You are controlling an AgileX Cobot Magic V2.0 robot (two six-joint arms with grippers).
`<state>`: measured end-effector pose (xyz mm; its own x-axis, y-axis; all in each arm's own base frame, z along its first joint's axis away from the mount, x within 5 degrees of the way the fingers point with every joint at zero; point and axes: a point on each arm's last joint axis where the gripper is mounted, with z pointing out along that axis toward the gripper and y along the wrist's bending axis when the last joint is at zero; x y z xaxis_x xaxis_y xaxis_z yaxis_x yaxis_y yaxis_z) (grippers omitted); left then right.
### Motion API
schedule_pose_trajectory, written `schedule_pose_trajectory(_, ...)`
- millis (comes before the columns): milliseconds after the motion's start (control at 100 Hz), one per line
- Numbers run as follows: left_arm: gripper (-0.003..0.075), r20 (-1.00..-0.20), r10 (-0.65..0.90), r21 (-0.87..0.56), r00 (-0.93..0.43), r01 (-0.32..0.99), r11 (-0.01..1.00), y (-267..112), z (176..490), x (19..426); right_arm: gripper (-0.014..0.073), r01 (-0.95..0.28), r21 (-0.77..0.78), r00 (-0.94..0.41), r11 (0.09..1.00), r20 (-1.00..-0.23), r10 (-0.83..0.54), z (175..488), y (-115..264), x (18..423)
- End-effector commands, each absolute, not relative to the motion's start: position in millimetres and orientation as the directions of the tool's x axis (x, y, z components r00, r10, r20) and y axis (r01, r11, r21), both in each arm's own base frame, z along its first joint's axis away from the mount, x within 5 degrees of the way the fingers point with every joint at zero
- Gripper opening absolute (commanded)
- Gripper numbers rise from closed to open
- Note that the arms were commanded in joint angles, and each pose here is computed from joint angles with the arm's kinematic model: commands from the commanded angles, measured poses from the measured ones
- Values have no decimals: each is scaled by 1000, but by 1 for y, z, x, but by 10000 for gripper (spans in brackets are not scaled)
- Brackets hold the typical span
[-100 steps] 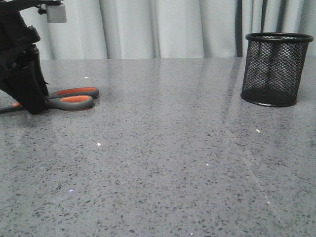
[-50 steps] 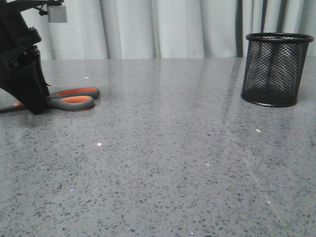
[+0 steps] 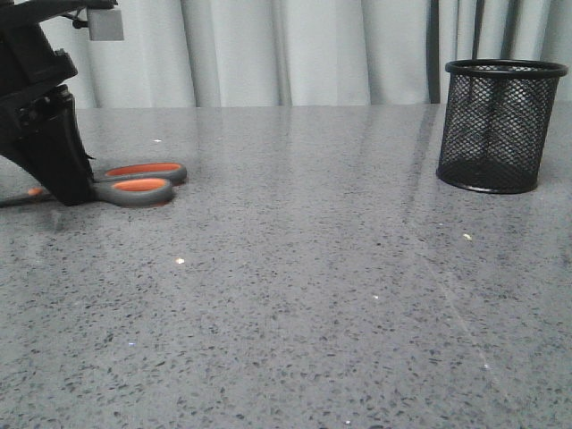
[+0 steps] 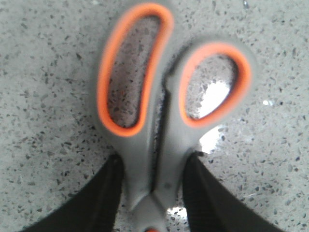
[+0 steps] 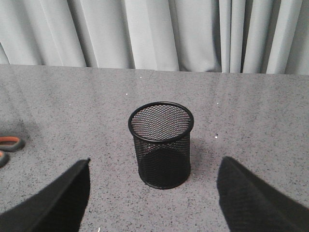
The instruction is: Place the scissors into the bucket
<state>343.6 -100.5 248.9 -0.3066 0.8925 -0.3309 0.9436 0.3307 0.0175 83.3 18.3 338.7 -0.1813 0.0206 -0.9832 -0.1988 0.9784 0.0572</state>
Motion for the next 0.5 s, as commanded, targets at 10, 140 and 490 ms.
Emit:
schedule_pose_trajectory(10, 167, -352, 885, 30, -305, 941, 336, -101, 258, 342, 498, -189, 57, -94, 980, -995, 40, 355, 17, 85)
schedule_pose_trajectory(140, 92, -352, 885, 30, -305, 941, 336, -101, 258, 342, 498, -190, 57, -98, 980, -994, 39, 355, 17, 85)
schedule_pose_trajectory(490, -19, -373, 873, 16, -313, 939, 344, -104, 259, 342, 498, -190, 57, -100, 980, -994, 39, 355, 17, 85)
